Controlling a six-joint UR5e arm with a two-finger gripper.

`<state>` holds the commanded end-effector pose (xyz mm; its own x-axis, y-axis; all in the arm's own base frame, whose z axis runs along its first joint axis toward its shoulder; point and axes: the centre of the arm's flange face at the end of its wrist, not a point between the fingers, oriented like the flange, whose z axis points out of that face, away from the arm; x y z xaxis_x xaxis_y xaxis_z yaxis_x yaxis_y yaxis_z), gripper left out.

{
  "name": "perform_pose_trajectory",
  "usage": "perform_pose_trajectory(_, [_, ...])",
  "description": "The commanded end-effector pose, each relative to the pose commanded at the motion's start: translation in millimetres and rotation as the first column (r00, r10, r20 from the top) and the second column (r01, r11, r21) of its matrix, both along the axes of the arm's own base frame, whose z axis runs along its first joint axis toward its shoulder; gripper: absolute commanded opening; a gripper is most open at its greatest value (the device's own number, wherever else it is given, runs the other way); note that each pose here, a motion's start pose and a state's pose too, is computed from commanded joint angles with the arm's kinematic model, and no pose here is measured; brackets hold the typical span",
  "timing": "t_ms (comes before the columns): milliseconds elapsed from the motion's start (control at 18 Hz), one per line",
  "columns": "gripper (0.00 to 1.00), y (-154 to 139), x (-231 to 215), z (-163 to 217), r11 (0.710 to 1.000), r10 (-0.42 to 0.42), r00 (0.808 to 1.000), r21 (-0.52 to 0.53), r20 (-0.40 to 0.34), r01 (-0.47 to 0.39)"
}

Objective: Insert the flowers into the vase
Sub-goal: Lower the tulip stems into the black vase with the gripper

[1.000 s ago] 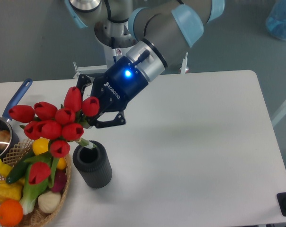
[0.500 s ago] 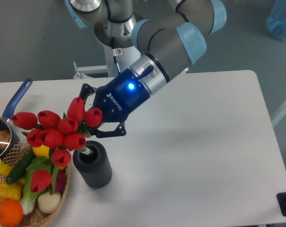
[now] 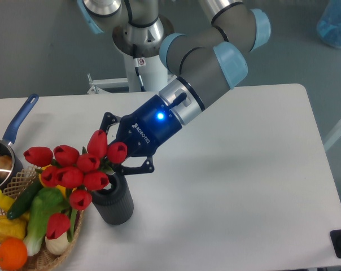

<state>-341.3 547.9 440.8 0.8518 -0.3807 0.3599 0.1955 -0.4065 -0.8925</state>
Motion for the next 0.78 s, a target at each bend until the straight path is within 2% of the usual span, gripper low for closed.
perform_pose_trajectory(778, [0.04, -10.6, 15.5, -54.9, 0.999, -0.025, 1.0, -0.035, -0.012, 0.025])
